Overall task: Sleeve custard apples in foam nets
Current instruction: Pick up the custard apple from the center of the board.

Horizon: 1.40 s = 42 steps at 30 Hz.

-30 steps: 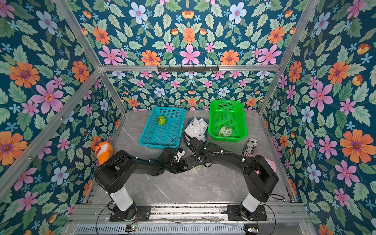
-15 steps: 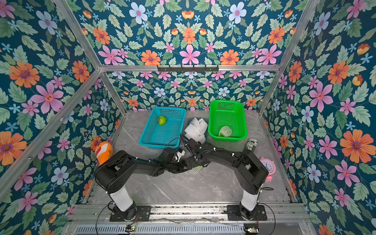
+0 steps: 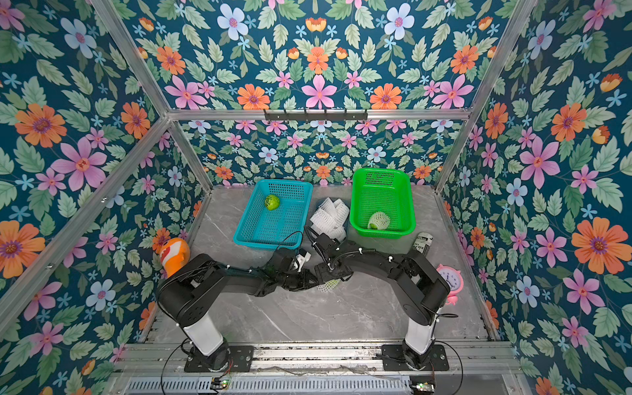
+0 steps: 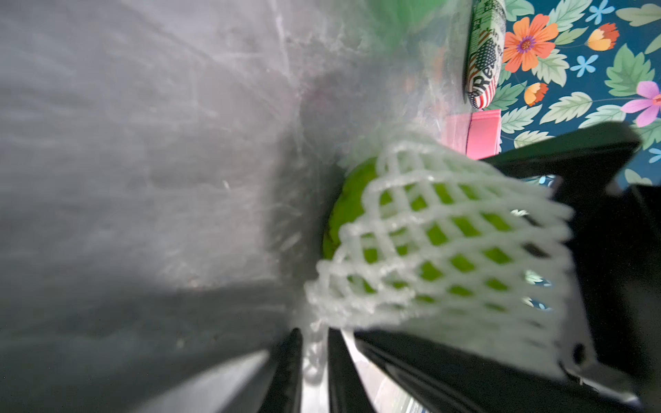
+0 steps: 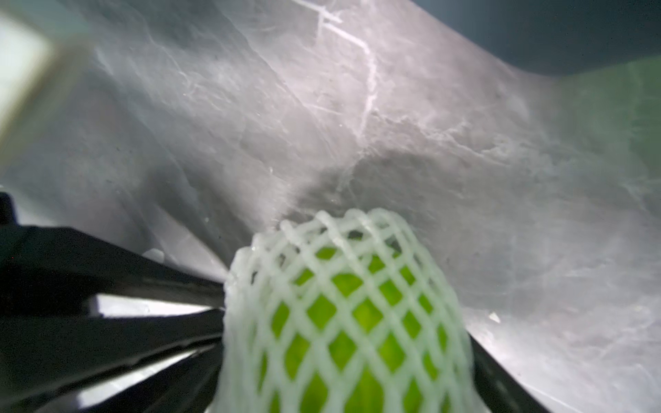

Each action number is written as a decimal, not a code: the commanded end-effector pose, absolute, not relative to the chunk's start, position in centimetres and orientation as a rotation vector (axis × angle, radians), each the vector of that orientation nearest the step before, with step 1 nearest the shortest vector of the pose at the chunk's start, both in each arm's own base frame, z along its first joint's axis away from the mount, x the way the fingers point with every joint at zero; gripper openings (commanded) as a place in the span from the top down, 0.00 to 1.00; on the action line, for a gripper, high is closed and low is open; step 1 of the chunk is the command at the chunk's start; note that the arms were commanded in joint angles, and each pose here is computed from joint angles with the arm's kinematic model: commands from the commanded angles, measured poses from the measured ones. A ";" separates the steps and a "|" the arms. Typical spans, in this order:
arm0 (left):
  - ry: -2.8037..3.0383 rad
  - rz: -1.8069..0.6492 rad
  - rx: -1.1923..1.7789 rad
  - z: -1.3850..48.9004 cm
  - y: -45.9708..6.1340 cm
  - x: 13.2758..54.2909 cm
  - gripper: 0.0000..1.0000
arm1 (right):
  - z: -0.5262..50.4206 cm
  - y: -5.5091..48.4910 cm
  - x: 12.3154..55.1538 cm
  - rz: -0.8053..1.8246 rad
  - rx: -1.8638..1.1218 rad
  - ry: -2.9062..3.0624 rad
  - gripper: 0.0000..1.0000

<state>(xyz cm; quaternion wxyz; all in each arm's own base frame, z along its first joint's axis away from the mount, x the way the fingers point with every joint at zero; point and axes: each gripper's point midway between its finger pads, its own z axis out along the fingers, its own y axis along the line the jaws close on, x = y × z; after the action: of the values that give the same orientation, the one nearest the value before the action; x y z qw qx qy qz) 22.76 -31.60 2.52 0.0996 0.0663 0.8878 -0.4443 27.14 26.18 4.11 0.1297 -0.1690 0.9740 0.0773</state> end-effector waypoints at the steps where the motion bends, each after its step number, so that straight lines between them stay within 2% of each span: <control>1: 2.613 -1.298 0.182 2.9 -31.2 23.1 0.71 | 4.6 26.4 27.3 0.320 -0.431 2.824 0.20; 5: 2.573 -1.308 0.154 4.2 -30.7 23.9 0.61 | 5.4 26.4 27.2 0.378 -0.413 2.800 0.20; 8: 2.551 -1.287 0.130 5.1 -29.8 24.6 0.61 | 5.8 26.3 27.2 0.441 -0.376 2.793 0.20; 19: 2.470 -1.232 0.057 8.2 -27.2 26.9 0.62 | 12.8 26.4 27.7 0.812 -0.259 2.608 0.20; 28: 2.438 -1.237 0.030 9.5 -26.9 27.5 0.63 | 20.1 26.7 27.6 1.252 -0.195 2.355 0.20; 36: 2.401 -1.212 -0.002 10.9 -26.1 27.7 0.62 | 27.4 26.5 26.7 1.606 -0.259 2.088 0.20; 42: 2.387 -1.222 -0.003 11.5 -26.0 27.7 0.62 | 30.8 27.2 24.3 1.839 -0.428 1.944 0.21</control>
<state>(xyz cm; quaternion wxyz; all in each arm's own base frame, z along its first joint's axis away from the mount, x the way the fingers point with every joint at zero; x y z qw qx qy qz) 27.65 -26.14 11.42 0.2252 -0.0010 0.8665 -0.4454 26.46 26.42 27.33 0.2316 -0.0954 0.7561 0.6047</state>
